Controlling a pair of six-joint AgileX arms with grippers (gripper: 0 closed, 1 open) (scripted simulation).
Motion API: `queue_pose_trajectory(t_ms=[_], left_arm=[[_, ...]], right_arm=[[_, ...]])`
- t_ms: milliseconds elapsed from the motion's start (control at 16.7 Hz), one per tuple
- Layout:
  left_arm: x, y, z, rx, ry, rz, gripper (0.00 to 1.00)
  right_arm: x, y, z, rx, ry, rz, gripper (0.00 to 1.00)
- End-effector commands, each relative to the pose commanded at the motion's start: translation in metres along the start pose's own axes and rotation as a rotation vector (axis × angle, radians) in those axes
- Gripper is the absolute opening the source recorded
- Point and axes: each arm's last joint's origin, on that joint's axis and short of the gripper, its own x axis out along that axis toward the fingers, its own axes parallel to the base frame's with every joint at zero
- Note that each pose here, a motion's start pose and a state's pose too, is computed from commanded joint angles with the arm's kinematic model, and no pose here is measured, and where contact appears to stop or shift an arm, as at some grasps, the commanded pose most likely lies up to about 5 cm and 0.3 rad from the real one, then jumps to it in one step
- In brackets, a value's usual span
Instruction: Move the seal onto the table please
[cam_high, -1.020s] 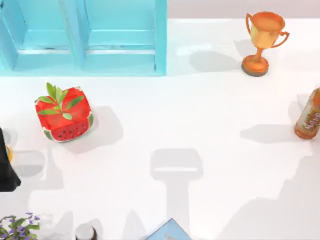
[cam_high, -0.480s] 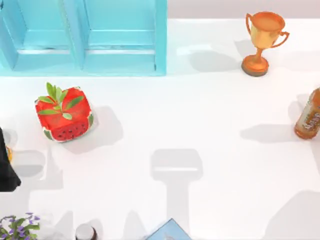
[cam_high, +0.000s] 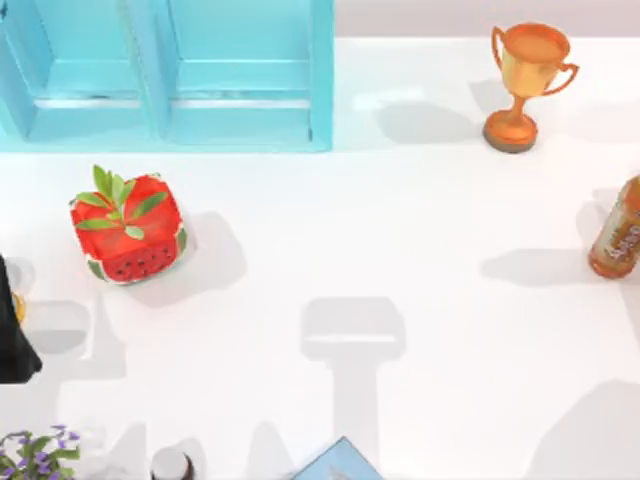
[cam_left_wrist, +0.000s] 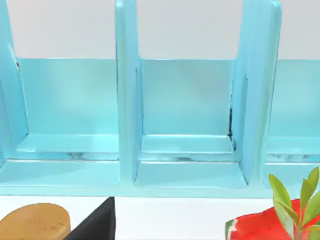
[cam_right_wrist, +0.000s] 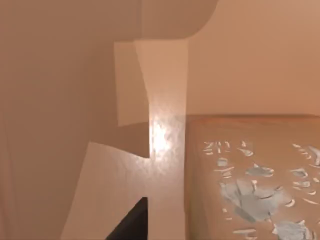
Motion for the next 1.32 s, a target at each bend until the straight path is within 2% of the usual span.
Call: queue_pose_trajectory(t_ms=[480, 1080, 1320], left_arm=[[0.0, 0.0, 0.0, 0.0, 0.0, 0.0, 1.0], [0.0, 0.0, 0.0, 0.0, 0.0, 0.0, 1.0], [0.0, 0.0, 0.0, 0.0, 0.0, 0.0, 1.0]], right_arm=[[0.0, 0.0, 0.0, 0.0, 0.0, 0.0, 0.02], [-0.001, 0.0, 0.0, 0.002, -0.002, -0.002, 0.0], [-0.025, 0.016, 0.02, 0.04, -0.002, -0.021, 0.0]])
